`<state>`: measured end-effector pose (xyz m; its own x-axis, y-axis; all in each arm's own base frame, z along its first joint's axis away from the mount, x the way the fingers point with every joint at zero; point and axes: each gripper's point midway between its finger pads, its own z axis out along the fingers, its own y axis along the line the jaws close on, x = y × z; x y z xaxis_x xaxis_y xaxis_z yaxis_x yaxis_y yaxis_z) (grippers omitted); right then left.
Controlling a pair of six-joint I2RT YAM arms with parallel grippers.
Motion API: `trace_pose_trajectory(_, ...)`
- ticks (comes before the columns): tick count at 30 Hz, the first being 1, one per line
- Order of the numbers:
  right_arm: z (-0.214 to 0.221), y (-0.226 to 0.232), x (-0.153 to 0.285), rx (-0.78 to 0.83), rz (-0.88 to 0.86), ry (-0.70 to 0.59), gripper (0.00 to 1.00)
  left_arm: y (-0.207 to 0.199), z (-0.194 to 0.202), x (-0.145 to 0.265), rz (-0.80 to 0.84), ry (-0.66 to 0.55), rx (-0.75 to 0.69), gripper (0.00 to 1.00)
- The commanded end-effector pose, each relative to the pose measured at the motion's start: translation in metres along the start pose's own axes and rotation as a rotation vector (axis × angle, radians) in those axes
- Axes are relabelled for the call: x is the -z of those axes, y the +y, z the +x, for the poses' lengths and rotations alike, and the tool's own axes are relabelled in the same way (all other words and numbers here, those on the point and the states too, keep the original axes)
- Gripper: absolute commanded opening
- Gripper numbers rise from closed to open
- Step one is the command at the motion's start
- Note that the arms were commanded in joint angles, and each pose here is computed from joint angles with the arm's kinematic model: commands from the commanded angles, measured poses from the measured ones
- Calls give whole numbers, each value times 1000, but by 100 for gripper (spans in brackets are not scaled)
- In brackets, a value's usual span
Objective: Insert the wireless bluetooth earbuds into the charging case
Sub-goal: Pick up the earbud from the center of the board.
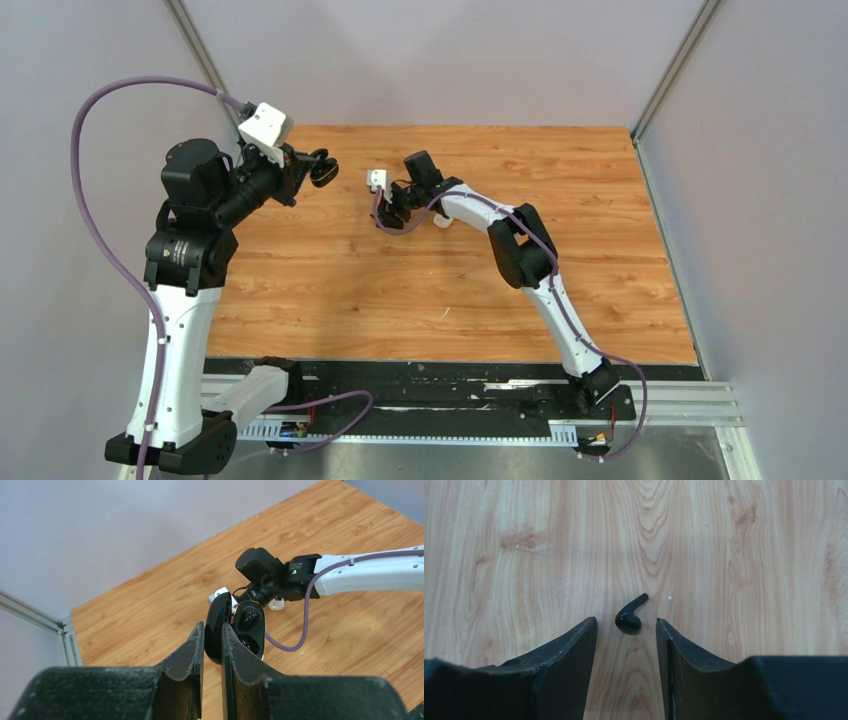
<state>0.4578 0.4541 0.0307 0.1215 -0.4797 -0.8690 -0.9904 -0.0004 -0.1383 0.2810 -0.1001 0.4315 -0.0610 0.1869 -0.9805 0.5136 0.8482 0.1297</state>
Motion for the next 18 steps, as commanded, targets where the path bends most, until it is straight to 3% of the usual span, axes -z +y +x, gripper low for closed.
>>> trace_pose_trajectory(1, -25, 7, 12, 59, -33, -37, 47, 0, -10, 2, 5, -39, -15, 0)
trace_pose_trajectory(18, -8, 1, -4, 67, -78, 18, 44, 0, -8, 2, 2, -36, -7, 0)
